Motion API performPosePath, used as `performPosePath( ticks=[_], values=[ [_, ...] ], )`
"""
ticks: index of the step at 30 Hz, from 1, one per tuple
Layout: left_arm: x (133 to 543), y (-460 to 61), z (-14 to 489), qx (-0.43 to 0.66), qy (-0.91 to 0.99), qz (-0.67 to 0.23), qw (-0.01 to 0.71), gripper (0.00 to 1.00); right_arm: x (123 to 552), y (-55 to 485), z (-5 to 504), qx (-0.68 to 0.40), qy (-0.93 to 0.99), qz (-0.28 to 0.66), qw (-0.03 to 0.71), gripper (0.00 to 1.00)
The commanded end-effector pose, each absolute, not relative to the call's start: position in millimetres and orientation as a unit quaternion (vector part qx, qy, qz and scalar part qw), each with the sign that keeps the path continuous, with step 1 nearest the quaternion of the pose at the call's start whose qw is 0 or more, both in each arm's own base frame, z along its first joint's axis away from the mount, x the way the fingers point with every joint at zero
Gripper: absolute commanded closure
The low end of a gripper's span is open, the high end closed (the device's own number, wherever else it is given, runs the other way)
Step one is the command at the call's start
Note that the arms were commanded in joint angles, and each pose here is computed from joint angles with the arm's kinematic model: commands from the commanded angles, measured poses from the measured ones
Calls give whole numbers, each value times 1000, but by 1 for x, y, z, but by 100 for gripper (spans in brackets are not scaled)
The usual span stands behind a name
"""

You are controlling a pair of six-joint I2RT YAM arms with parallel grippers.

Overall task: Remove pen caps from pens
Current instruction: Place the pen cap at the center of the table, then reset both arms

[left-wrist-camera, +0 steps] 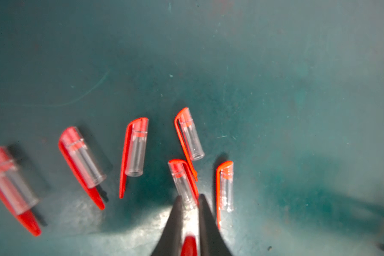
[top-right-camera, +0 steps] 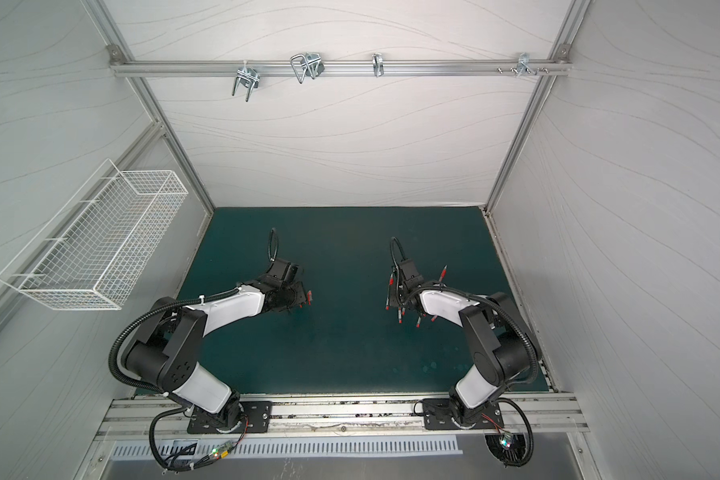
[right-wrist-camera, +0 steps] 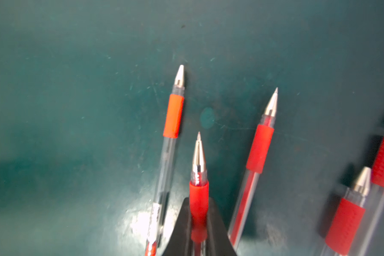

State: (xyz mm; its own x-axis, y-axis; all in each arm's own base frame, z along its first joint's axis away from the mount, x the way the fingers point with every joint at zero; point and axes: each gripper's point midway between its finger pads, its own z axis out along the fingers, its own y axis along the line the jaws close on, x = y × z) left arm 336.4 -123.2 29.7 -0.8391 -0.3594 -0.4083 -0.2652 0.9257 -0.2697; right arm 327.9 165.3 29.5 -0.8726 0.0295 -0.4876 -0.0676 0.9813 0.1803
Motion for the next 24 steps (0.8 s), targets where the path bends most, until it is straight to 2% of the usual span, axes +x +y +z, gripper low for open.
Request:
performPosePath(
  ticks=[1, 4, 9, 13, 19, 20, 22, 23, 24],
  values=[
    [349, -121, 43, -170, 948, -98, 250, 77, 328, 162, 24, 4, 967, 95, 235, 82],
    [349, -120, 47, -170, 947, -97, 255, 71, 328, 161, 23, 7, 967, 94, 235, 77],
    [348, -116, 64, -169, 940, -102, 279, 61, 329, 163, 37, 2, 960, 112, 258, 74],
    [345, -113, 91, -163, 923, -119, 326, 55, 326, 168, 67, -12, 940, 148, 307, 64],
    [334, -104, 148, -135, 878, -151, 433, 51, 315, 162, 133, -48, 892, 170, 416, 52],
    [331, -101, 159, -125, 867, -154, 457, 49, 315, 157, 147, -46, 880, 169, 441, 42],
    [325, -93, 178, -110, 846, -145, 500, 43, 315, 149, 174, -41, 860, 162, 482, 2],
    [322, -85, 190, -112, 834, -135, 523, 37, 315, 145, 189, -41, 850, 156, 501, 1],
    [319, -79, 203, -113, 820, -128, 546, 13, 316, 140, 202, -42, 841, 151, 518, 1]
  ],
)
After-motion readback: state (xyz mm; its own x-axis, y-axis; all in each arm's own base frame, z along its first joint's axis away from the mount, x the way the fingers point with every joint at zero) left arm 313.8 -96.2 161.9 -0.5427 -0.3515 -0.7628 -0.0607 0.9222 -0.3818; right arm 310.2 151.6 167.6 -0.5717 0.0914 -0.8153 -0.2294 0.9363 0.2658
